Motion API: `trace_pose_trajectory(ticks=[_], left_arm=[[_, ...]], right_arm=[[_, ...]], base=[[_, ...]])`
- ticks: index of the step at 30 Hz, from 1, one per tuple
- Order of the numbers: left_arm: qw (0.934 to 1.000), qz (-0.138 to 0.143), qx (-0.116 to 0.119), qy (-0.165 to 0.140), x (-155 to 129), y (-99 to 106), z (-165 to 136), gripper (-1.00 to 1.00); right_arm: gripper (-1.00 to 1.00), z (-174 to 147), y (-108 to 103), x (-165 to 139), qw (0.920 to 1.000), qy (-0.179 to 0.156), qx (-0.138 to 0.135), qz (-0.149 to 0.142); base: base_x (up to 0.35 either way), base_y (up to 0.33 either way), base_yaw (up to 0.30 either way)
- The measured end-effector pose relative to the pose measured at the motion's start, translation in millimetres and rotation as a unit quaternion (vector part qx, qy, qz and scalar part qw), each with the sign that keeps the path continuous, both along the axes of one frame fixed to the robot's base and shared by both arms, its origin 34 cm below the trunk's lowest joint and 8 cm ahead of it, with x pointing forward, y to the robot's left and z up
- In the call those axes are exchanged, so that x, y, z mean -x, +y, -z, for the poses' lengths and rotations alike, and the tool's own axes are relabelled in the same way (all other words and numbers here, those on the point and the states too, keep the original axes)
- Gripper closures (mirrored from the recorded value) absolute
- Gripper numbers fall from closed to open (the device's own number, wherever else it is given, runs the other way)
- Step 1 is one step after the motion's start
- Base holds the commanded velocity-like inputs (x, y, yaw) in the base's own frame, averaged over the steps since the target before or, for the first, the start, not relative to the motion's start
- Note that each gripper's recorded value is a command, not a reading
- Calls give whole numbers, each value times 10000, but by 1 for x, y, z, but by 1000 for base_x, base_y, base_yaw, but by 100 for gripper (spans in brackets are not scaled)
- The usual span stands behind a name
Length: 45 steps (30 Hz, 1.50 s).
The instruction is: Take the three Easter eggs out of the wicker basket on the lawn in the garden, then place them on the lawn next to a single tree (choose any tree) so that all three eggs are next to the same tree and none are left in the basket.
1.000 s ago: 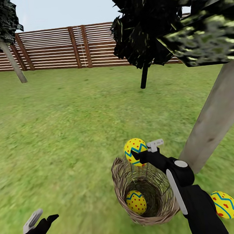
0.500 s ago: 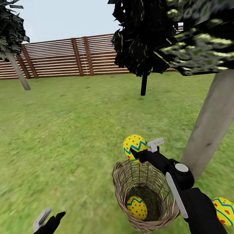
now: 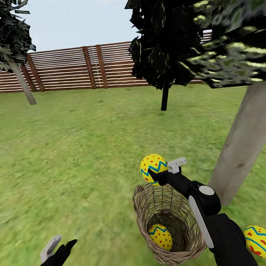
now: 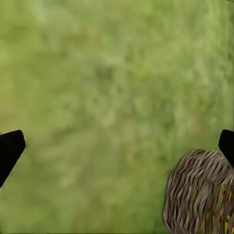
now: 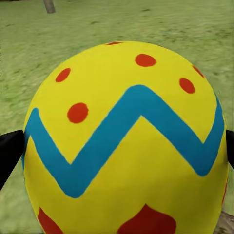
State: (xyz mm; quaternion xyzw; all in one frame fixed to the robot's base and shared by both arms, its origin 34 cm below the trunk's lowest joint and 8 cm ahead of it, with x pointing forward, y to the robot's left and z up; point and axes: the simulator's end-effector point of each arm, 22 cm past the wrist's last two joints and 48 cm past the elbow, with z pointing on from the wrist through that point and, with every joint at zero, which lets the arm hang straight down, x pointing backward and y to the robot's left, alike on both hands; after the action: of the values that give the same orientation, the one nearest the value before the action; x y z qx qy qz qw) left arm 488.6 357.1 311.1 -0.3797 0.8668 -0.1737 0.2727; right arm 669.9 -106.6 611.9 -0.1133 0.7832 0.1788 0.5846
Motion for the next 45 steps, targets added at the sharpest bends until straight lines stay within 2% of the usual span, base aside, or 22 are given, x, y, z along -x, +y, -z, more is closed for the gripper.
trace_pose_trajectory(ticks=[20, 24, 28, 31, 33, 39, 44, 45], left_arm=[[9999, -2, 119, 46, 6, -2, 7, -100], [9998, -10, 208, 76, 9, -6, 12, -100], [9994, 46, 328, -47, 6, -13, 9, -100], [9989, 103, 427, -180, 2, -17, 5, -100], [9986, 119, 457, -219, 1, -19, 3, -100], [9986, 107, 468, -231, 1, -18, 3, -100], [9988, 90, 423, -227, 1, -17, 4, -100], [9989, 60, 430, -181, 4, -16, 9, -100]], right_arm=[[100, 3, 0, 1, 10000, 83, 6, -2], [100, 3, 1, 1, 10000, 88, 12, 15], [100, 7, 3, 2, 9998, 188, 51, 12], [100, 16, 4, 5, 9990, 441, 85, 10], [100, 20, -2, 4, 9984, 534, 142, 147], [100, 26, -24, -7, 9934, 645, 297, 901], [100, 41, -32, -8, 9896, 826, 377, 1111], [100, 59, -32, -1, 9868, 1110, 450, 1093]], base=[[25, 324, 0], [124, 324, 0], [155, 319, 0], [166, 316, -2], [168, 316, -65], [137, 315, -223], [117, 315, -263], [111, 315, -265]])
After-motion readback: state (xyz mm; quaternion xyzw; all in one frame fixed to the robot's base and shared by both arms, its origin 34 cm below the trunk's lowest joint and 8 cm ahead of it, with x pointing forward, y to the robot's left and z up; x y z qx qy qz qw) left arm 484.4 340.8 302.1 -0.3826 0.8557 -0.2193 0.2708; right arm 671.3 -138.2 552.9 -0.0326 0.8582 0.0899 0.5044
